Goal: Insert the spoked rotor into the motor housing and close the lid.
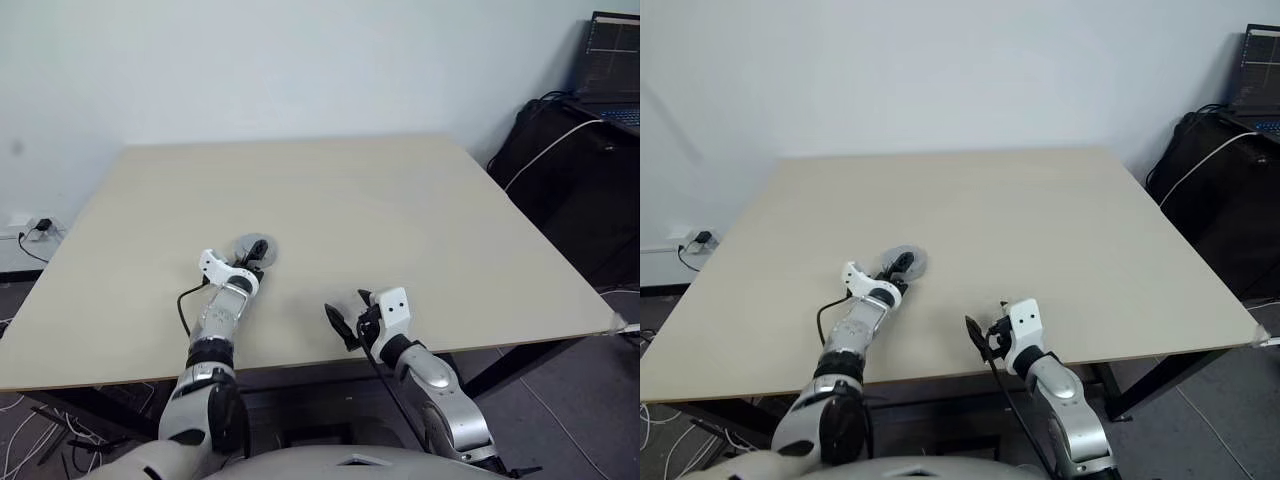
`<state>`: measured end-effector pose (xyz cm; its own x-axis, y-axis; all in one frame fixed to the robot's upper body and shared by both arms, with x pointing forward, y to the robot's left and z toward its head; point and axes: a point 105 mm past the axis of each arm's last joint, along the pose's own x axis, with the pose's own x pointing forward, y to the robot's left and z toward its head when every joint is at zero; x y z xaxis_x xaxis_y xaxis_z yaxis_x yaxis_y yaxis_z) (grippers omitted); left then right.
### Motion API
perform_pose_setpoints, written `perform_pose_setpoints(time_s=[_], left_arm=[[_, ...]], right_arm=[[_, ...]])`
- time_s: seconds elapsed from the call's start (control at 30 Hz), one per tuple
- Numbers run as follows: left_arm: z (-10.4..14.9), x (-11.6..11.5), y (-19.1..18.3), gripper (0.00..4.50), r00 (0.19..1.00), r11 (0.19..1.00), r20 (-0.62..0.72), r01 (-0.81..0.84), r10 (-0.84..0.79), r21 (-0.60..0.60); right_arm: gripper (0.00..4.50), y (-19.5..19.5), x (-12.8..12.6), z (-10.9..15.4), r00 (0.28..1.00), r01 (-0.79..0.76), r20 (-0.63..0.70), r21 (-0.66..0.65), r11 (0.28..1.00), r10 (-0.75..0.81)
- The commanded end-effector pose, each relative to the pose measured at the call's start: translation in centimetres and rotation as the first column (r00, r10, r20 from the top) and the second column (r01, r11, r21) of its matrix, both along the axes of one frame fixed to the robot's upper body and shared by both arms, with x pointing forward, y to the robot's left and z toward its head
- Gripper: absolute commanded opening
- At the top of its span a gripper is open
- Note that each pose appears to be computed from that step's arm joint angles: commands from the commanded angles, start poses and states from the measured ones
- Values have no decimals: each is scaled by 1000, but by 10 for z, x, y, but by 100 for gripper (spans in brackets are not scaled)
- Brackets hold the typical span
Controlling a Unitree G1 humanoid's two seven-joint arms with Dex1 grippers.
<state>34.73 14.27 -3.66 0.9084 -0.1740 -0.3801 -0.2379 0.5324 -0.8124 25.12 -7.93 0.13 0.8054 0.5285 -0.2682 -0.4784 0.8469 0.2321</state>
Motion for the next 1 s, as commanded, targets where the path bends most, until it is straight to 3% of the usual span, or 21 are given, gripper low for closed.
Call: perform_pose_setpoints(time_s=[0.03,0.1,0.23,0.3,0.47,0.63,0.8,1.0], left_arm=[[-41,-50,-2,448,974,985,-196,139,-118,102],[-38,-60,-2,448,968,967,-186,197,-166,164],[-13,-71,-3,448,952,839,-37,285,-304,463],[1,-71,-2,448,942,754,39,241,-333,612],[23,-71,-1,448,937,591,164,53,-308,805],[31,-73,-2,448,924,497,260,-92,-280,863],[46,-77,1,448,891,498,391,-237,-231,834],[52,-80,0,448,860,527,464,-300,-211,796]], right_arm=[[450,6,6,11,999,-24,25,35,999,23],[450,6,6,11,1000,-23,20,37,999,22],[450,-2,10,13,999,43,31,47,998,-45],[450,-14,15,16,989,124,79,31,992,-126],[450,-50,17,17,913,373,172,10,928,-369],[450,-83,7,15,798,560,275,-9,828,-537],[450,-94,-9,18,711,633,438,-58,772,-549],[450,-87,-15,3,737,616,382,-41,786,-558]])
